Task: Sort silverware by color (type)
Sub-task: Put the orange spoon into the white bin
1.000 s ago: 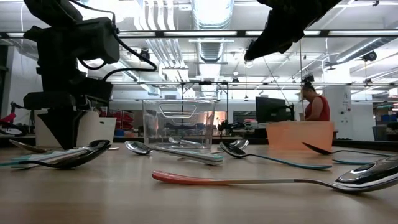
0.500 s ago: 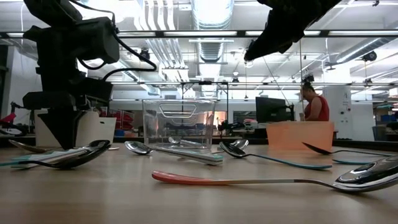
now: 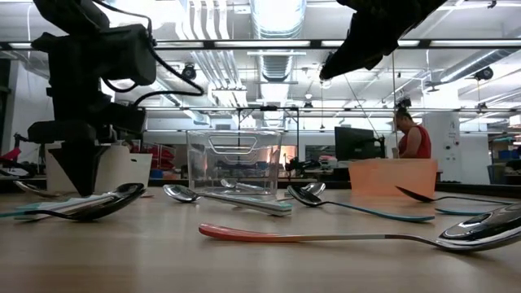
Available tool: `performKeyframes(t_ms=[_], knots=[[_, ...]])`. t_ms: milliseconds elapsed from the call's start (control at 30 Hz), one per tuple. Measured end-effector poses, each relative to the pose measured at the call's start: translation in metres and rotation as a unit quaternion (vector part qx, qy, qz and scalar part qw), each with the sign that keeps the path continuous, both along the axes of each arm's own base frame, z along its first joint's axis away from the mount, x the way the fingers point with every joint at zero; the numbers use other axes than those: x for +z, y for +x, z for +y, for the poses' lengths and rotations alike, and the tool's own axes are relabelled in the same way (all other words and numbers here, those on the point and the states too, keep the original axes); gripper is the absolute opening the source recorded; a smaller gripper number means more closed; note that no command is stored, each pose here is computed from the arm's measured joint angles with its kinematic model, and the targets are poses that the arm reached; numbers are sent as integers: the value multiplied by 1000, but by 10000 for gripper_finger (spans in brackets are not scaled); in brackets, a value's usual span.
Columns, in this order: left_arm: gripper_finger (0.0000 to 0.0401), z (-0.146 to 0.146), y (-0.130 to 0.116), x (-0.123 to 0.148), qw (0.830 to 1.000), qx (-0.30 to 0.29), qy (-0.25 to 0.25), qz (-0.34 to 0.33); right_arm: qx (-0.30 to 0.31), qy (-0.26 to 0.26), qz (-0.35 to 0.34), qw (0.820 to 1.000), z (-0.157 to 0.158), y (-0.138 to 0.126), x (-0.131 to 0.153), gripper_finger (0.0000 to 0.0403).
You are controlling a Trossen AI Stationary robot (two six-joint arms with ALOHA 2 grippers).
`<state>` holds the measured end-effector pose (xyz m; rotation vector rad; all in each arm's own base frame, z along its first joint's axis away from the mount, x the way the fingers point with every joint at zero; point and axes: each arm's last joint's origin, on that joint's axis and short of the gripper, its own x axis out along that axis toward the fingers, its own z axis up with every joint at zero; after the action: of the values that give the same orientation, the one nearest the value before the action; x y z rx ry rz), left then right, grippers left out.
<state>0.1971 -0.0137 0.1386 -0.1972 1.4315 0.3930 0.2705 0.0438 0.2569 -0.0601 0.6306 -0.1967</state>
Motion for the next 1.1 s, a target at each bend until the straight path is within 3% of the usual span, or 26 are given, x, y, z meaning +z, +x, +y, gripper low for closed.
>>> performKeyframes(t_ms=[267,467,633,767,933,1000,1100], knots=[[1,-1,3,24,999,-25,-1,24,0,-1,0,1000,0,0,0,54],[0,-2,3,50,993,-107,-20,48,1,-1,0,1000,0,0,0,54],[0,0,-4,75,990,-118,-10,75,1,-2,0,1000,0,0,0,54],[0,1,-9,91,982,-164,-5,89,4,-5,1,1000,0,0,0,54],[0,1,-8,110,948,-306,3,89,4,-5,1,1000,0,0,0,54],[0,1,-5,116,924,-373,13,84,4,-5,1,1000,0,0,0,54],[0,2,-2,122,875,-472,43,99,4,-6,1,1000,0,0,0,54]])
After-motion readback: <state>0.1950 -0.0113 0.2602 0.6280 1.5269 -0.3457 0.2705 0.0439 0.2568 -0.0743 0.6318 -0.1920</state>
